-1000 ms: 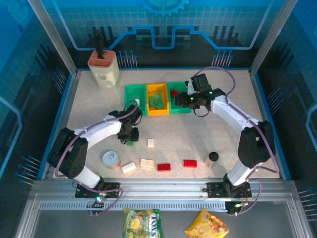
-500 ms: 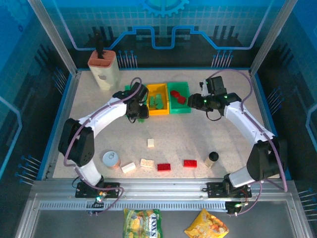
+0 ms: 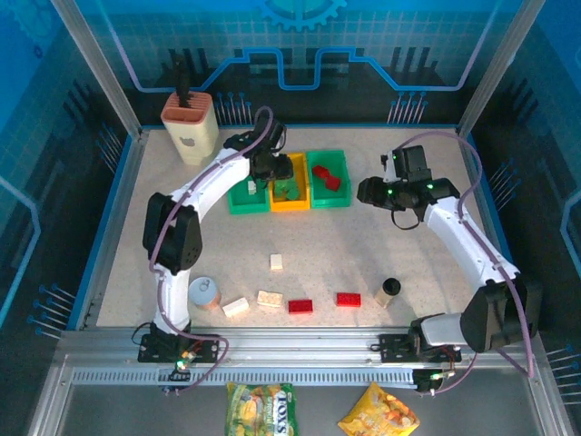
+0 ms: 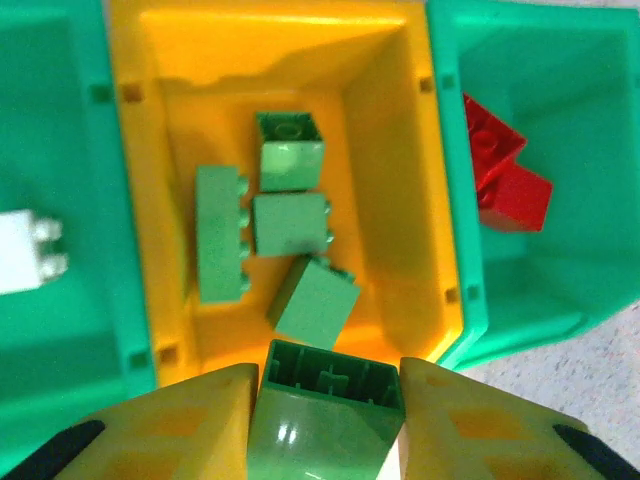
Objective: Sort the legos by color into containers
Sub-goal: Place the lego in the container, then pick up the lego from the bottom-center of the table, then place the lego in the container, then pick up the lego from the center of the table.
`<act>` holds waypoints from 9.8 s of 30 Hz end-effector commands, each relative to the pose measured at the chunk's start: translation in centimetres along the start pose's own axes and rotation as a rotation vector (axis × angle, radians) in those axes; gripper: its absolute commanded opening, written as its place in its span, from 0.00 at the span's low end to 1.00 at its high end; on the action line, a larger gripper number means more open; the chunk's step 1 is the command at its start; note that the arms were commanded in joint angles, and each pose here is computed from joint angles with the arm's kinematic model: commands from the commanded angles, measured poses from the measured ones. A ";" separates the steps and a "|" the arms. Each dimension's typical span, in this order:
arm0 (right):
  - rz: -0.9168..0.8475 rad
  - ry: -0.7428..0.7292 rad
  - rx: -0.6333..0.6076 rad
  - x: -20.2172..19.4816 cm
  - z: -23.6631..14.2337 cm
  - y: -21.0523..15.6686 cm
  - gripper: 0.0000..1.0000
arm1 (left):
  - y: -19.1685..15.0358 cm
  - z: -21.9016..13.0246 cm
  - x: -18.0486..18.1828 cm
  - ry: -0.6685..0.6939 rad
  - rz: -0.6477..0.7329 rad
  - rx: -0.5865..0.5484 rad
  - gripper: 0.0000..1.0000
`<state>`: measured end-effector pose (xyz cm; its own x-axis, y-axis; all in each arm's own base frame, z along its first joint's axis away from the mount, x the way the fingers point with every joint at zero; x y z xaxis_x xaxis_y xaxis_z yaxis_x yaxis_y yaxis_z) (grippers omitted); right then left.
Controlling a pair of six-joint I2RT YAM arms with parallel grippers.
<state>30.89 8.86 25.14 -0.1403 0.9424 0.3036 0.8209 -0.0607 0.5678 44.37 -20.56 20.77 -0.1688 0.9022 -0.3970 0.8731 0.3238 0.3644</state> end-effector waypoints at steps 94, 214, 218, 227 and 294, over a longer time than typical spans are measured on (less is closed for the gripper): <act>-1.526 0.293 0.475 7.1 -2.2 -17.8 0.65 | -5.1 -4.9 6.1 -0.119 -0.069 0.049 0.49; -0.209 0.116 0.194 4.0 18.5 6.4 0.24 | -9.2 -12.0 11.9 -0.017 -0.081 -0.110 0.49; -0.189 0.124 0.206 3.7 19.4 6.4 0.26 | -9.4 -12.0 11.9 -0.020 -0.089 -0.102 0.49; -0.165 0.137 0.206 3.5 19.9 6.2 0.36 | -10.3 -11.7 12.2 -0.030 -0.127 -0.060 0.49; -0.210 0.067 0.123 1.5 8.3 -0.1 0.45 | -22.0 1.1 5.7 0.400 -0.029 0.293 0.55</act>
<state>35.23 13.58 18.59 -0.3430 0.9038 0.2561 0.8456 0.1783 0.5032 24.88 -22.57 9.85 -0.2910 0.9553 -0.0523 0.9492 0.2951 0.1092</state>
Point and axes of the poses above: each hand's point on the last joint's axis, 136 mm out from that joint toward the fingers, its own z axis out along the fingers, its own x axis along the line the jaws close on, y = z × x, the point moved 7 cm from there along -z, back along the fingers, and after that the axes turned 10 degrees about -z, right-handed, at the moved point
